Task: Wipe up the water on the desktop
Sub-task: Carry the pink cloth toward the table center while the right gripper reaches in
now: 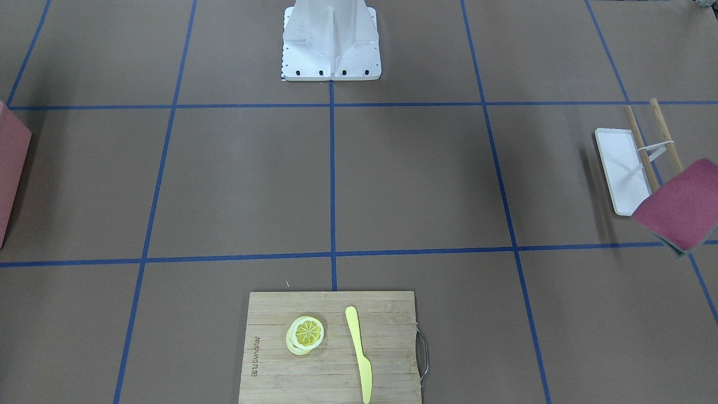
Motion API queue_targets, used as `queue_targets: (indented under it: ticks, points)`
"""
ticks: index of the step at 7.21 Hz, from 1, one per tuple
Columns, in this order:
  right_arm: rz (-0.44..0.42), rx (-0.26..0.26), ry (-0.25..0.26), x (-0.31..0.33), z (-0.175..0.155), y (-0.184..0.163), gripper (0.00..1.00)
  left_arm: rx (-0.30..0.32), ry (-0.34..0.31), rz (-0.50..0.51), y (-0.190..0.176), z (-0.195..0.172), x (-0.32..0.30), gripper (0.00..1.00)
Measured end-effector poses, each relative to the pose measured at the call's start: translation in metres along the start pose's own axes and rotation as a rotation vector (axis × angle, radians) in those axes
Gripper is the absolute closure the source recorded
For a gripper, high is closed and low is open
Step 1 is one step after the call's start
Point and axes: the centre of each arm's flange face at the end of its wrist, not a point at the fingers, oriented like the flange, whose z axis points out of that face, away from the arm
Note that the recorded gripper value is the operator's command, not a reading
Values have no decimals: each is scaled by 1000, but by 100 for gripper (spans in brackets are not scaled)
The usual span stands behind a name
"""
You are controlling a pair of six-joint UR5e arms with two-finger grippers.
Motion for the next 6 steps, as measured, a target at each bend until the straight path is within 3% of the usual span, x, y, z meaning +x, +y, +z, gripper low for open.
queue_targets:
  ticks: [1, 4, 6]
  points:
    - [-1, 12, -32, -23, 14, -11, 1, -13, 13, -25, 1, 18, 28, 100]
    - [78, 103, -103, -152, 98, -59, 1, 8, 48, -151, 42, 118, 174, 100]
    - [56, 176, -168, -277, 156, -84, 1, 25, 97, -247, 84, 172, 267, 100]
